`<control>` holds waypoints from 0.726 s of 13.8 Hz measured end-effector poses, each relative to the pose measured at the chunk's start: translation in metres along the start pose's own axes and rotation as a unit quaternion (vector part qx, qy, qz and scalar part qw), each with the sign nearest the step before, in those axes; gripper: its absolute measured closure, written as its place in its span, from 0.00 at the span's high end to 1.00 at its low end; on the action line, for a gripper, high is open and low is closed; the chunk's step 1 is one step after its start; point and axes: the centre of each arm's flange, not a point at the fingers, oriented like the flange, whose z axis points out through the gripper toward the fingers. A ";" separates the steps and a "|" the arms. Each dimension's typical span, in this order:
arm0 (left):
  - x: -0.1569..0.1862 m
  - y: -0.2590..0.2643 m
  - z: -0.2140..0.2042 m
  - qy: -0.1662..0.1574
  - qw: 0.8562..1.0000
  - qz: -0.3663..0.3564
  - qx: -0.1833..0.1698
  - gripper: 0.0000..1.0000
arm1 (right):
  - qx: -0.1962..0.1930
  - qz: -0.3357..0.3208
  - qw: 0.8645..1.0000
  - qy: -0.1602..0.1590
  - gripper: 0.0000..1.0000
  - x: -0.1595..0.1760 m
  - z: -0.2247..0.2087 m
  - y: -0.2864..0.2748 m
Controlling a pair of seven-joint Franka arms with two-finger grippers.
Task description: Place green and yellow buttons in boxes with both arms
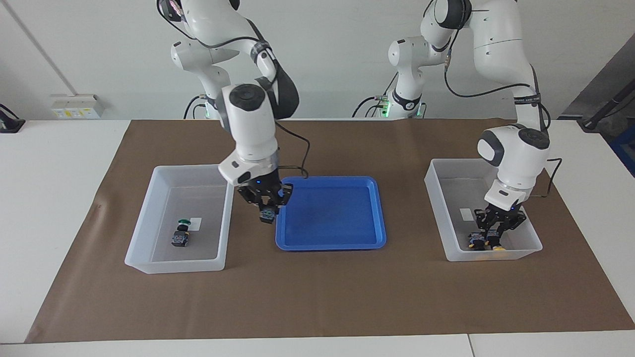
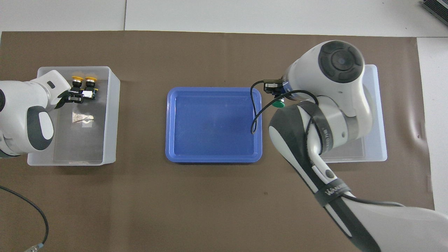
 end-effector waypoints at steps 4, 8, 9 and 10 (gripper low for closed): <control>0.004 0.005 0.000 0.013 1.000 0.004 0.002 0.87 | -0.012 -0.078 0.997 -0.023 0.41 0.004 0.013 0.114; 0.016 0.008 -0.023 0.012 1.000 0.009 -0.001 1.00 | -0.013 -0.096 0.995 -0.021 0.41 -0.034 0.088 0.162; 0.018 0.009 -0.037 -0.002 1.000 0.010 -0.006 1.00 | -0.012 -0.095 0.995 -0.023 0.41 -0.044 0.099 0.164; 0.018 0.012 -0.056 -0.019 1.000 0.012 -0.013 1.00 | -0.007 -0.092 0.995 -0.026 0.41 -0.053 0.107 0.163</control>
